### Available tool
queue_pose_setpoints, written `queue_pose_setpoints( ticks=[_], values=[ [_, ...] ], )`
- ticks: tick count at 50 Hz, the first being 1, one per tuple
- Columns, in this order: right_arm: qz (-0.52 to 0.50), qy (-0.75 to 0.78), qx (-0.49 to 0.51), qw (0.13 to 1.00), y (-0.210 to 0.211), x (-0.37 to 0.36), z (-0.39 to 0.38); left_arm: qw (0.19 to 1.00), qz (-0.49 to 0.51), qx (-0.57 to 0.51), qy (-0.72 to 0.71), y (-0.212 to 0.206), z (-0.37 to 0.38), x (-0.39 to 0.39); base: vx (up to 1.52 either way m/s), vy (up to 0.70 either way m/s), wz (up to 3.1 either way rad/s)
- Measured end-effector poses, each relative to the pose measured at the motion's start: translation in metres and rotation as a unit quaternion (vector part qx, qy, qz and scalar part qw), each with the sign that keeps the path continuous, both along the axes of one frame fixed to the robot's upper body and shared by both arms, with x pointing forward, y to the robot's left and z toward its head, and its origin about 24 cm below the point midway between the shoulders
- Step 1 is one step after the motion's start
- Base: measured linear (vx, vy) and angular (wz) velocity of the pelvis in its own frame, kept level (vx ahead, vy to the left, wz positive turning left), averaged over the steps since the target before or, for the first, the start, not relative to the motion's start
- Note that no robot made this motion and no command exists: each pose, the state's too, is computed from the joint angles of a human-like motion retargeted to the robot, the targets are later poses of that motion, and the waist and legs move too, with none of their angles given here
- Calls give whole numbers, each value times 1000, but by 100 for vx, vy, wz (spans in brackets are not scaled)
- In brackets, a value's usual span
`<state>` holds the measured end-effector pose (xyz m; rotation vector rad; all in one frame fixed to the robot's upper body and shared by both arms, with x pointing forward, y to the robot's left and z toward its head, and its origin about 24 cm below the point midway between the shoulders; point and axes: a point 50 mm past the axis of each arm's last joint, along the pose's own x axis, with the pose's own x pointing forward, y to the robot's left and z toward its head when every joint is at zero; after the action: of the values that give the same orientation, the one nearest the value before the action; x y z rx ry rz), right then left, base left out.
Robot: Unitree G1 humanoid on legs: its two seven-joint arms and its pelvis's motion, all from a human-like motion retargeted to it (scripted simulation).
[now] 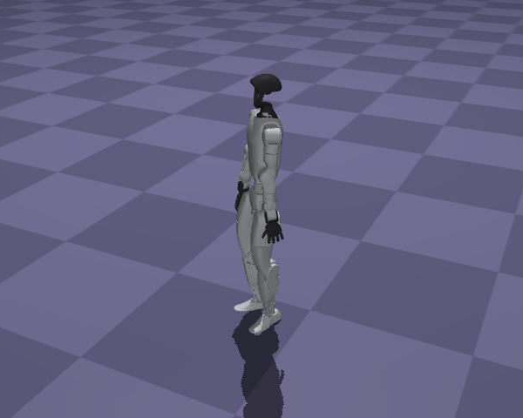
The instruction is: In place motions
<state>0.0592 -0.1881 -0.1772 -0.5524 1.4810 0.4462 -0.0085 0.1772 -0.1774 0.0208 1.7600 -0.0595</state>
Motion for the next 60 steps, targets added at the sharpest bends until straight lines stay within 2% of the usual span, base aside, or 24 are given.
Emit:
queue_pose_setpoints(
  ticks=[12,23,31,40,50,55,60],
  values=[
    [-39,34,-21,998,-6,-33,-2,997,-48,40,-38,34,4,33,-21,-7,-91],
    [-54,17,-45,997,-14,-26,-1,995,-35,75,-53,62,10,47,-41,-19,-193],
    [-95,17,-50,994,-17,-29,-1,996,-17,59,-63,45,7,51,-27,-12,-160],
    [-90,80,-27,992,1,-55,-3,997,-25,47,-59,34,5,50,-13,-22,-57],
    [-14,45,-13,999,5,-29,-3,997,11,30,-76,19,1,43,-12,-26,-73],
    [-40,41,3,998,4,-23,-3,997,-24,51,-56,25,2,35,0,-24,-113],
    [-85,17,-13,996,-7,-7,0,998,-1,29,-65,6,0,42,-14,-10,-163]
  ],
)
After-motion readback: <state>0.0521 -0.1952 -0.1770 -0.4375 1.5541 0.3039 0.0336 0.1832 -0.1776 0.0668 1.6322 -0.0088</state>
